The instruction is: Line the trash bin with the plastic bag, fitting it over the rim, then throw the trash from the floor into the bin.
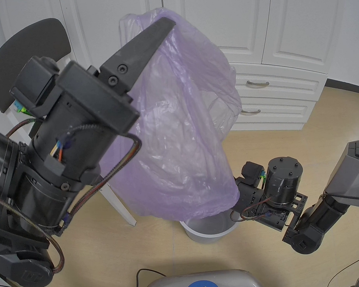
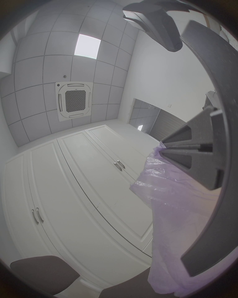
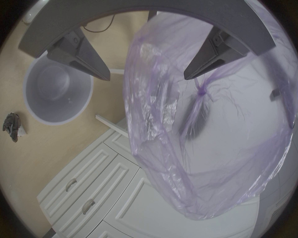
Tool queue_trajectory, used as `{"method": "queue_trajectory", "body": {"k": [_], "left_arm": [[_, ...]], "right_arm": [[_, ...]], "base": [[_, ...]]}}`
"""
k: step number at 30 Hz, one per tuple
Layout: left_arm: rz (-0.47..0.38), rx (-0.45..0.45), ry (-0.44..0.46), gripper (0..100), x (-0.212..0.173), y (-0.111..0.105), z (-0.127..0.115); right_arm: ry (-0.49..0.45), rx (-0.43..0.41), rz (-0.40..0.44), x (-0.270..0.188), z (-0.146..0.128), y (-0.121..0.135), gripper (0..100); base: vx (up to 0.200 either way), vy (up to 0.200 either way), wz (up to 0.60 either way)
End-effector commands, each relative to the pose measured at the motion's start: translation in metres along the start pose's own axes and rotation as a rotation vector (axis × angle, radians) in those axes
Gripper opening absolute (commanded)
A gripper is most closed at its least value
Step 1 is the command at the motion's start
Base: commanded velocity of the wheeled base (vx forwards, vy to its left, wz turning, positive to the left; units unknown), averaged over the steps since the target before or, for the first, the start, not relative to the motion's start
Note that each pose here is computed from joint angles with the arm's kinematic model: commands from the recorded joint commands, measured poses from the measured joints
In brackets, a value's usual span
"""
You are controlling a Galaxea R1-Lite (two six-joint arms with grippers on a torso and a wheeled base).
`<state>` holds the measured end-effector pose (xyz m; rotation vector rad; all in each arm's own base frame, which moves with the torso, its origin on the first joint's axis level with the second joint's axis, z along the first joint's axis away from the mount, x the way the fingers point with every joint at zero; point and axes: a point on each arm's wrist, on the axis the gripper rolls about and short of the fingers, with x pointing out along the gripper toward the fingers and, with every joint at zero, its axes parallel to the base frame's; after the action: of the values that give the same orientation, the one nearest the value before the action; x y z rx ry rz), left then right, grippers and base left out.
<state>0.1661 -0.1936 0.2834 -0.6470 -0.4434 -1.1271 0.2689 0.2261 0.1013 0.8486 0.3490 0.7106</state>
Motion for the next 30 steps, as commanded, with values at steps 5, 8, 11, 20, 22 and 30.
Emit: {"method": "queue_trajectory", "body": {"k": [5,8,11,20,22,30], "left_arm": [[-0.026,-0.050,0.005,0,0.001,-0.008,-0.002],[-0.026,-0.054,0.008,0,0.001,-0.008,-0.003],[-0.025,-0.055,0.009,0,0.002,-0.008,-0.004],[-0.025,-0.055,0.010,0,0.002,-0.008,-0.005],[-0.023,-0.055,0.013,0,0.002,-0.007,-0.006],[-0.016,-0.051,0.017,0,0.002,-0.005,-0.007]], "right_arm": [[-0.024,0.043,-0.006,0.004,-0.003,-0.020,100],[-0.021,0.044,-0.008,0.005,-0.006,-0.024,100],[-0.023,0.042,0.000,0.003,-0.008,-0.025,100],[-0.025,0.037,-0.002,0.003,-0.009,-0.026,100],[-0.027,0.034,0.001,0.003,-0.009,-0.025,100],[-0.034,0.022,0.009,0.000,-0.007,-0.021,0]], "base": [[0.000,0.000,0.00],[0.000,0.000,0.00],[0.000,0.000,0.00],[0.000,0.000,0.00],[0.000,0.000,0.00],[0.000,0.000,0.00]]}}
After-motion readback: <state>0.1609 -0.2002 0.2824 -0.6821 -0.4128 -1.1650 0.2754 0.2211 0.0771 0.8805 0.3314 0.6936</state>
